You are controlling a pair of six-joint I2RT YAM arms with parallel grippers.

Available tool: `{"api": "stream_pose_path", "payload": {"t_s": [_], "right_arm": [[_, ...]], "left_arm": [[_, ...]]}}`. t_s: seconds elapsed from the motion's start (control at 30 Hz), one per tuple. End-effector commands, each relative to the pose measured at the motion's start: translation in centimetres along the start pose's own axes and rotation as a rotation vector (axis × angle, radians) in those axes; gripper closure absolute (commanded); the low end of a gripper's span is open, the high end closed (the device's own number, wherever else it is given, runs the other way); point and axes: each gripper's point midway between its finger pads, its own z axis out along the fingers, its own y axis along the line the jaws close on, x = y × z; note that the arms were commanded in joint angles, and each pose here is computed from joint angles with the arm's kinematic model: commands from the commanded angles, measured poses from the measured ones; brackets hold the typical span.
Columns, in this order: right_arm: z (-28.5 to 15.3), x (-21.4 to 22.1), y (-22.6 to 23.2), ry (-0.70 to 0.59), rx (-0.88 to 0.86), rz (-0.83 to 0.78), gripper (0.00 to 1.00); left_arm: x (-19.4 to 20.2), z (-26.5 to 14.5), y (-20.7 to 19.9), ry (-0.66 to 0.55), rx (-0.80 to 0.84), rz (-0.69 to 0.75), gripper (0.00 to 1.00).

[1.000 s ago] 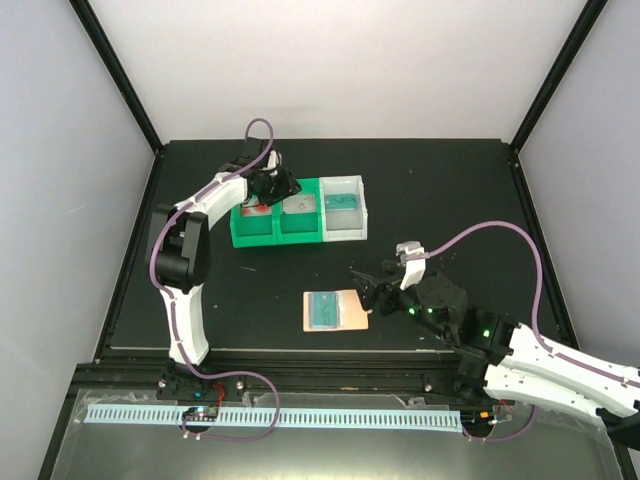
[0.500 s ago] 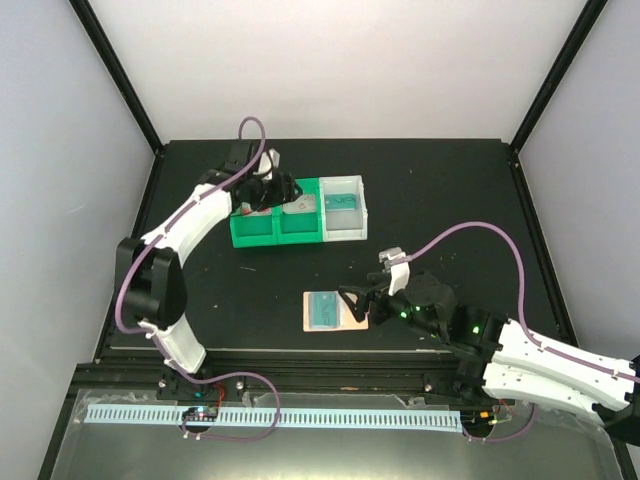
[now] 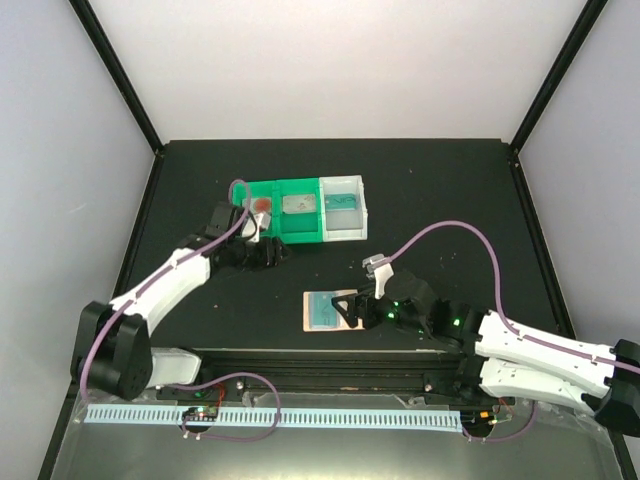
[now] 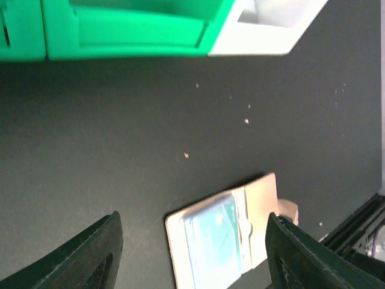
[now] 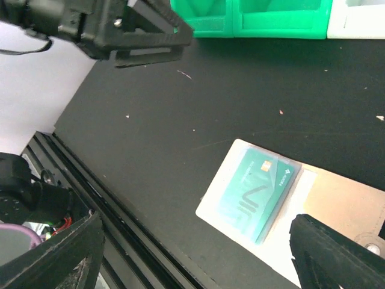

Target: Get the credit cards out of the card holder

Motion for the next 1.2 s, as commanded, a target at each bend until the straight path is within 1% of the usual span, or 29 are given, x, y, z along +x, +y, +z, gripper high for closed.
{"api": "stream_pose_path", "payload": {"t_s": [0.0,0.13,0.27,0.3,0.37,0.43,0.5,0.57,0.73,0.9,1.03,1.17], "right_arm": [[0.0,-1.0,0.5,0.01,0.009,-0.03,0.16],[-0.1,-1.7,-0.2,0.003,0.048,-0.05,0.18],[0.5,-1.1,-0.7,0.023,0.053,-0.018,0.24],[0.7,-0.8,-0.8,0.03,0.05,-0.006,0.26],[1.4,-0.1,-1.1,0.044,0.043,0.016,0.33],[1.8,0.3,-1.2,0.049,0.032,0.033,0.41],[2.3,0.6,-1.4,0.05,0.025,0.044,0.43],[3.0,1.0,-1.7,0.055,0.022,0.048,0.44],[4.8,2.3,-2.5,0.081,0.006,0.083,0.52],[6.1,3.3,-4.7,0.093,0.107,0.116,0.53],[7.2,4.3,-5.2,0.129,0.121,0.126,0.56],[8.4,5.2,-5.7,0.154,0.138,0.142,0.59]], "left_arm": [[0.7,-1.4,-2.0,-0.048,0.104,0.051,0.34],[2.3,-1.8,-2.2,-0.034,0.134,0.062,0.38],[3.8,-2.1,-2.9,-0.041,0.189,0.071,0.39],[4.1,-2.1,-3.1,-0.04,0.202,0.073,0.39],[4.9,-2.0,-3.3,-0.029,0.225,0.07,0.41],[5.7,-1.6,-3.5,-0.01,0.248,0.065,0.46],[6.5,-1.0,-3.6,0.011,0.258,0.056,0.51],[7.3,-0.3,-3.7,0.031,0.267,0.052,0.52],[8.3,1.3,-4.4,0.067,0.29,0.054,0.53],[8.7,2.0,-4.3,0.076,0.288,0.059,0.54],[8.7,2.7,-3.2,0.05,0.262,0.042,0.52],[9.4,3.5,-2.6,0.075,0.263,0.013,0.5]]}}
